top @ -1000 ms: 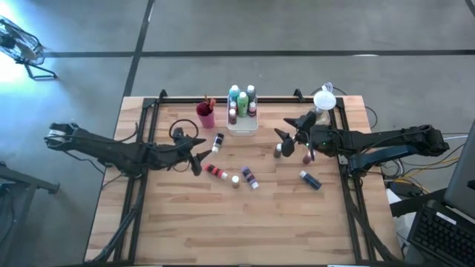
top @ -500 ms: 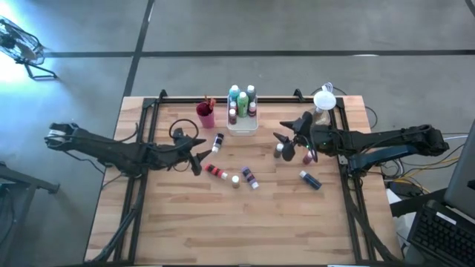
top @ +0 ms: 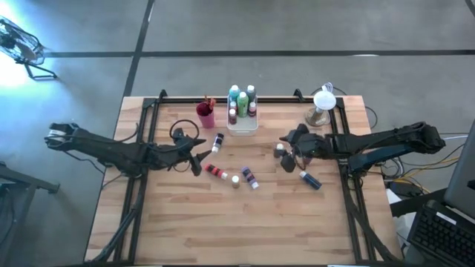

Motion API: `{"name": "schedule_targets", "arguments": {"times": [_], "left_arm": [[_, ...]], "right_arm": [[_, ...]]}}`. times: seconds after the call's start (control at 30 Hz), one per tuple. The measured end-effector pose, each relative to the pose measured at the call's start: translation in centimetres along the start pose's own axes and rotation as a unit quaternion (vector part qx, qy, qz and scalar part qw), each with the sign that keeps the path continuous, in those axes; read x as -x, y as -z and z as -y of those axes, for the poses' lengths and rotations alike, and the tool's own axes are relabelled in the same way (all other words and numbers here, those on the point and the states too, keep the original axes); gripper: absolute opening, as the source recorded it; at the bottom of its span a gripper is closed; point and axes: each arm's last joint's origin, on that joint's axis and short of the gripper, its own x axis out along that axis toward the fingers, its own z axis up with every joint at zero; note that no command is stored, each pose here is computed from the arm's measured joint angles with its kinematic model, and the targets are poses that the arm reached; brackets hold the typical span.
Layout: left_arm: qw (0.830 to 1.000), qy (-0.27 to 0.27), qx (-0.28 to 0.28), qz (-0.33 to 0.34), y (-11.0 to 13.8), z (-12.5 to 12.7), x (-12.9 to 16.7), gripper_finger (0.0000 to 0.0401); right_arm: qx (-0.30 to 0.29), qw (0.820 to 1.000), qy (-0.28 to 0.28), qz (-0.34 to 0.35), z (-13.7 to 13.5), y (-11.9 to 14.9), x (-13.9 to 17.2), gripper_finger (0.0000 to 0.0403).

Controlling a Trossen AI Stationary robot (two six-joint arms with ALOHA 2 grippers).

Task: Pick & Place Paint Supplies
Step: Put the dark brown bottle paint into the white bin

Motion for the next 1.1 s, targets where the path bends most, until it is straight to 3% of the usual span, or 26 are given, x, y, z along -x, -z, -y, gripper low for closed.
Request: {"name": "schedule_targets", "arguments": {"times": [0.27,0.4,0.67,1.1], "left_arm": [[1.0,-0.001,-0.001,-0.002,0.1,0.0,0.0,0.0239],[1.0,-0.001,-0.001,-0.003,0.1,0.0,0.0,0.0239],[1.0,-0.002,-0.001,-0.005,0.1,0.0,0.0,0.0239],[1.0,-0.002,-0.002,-0.006,0.1,0.0,0.0,0.0239]], "right_arm": [[-0.011,0.995,0.016,-0.095,-0.1,2.2,-1.9,0.0276],[-0.007,0.995,0.027,-0.099,-0.3,2.5,-2.9,0.0281],[0.002,0.991,0.103,-0.083,0.0,2.9,-3.5,0.0282],[-0.015,0.994,0.066,-0.081,-0.1,2.4,-2.7,0.0254]]}}
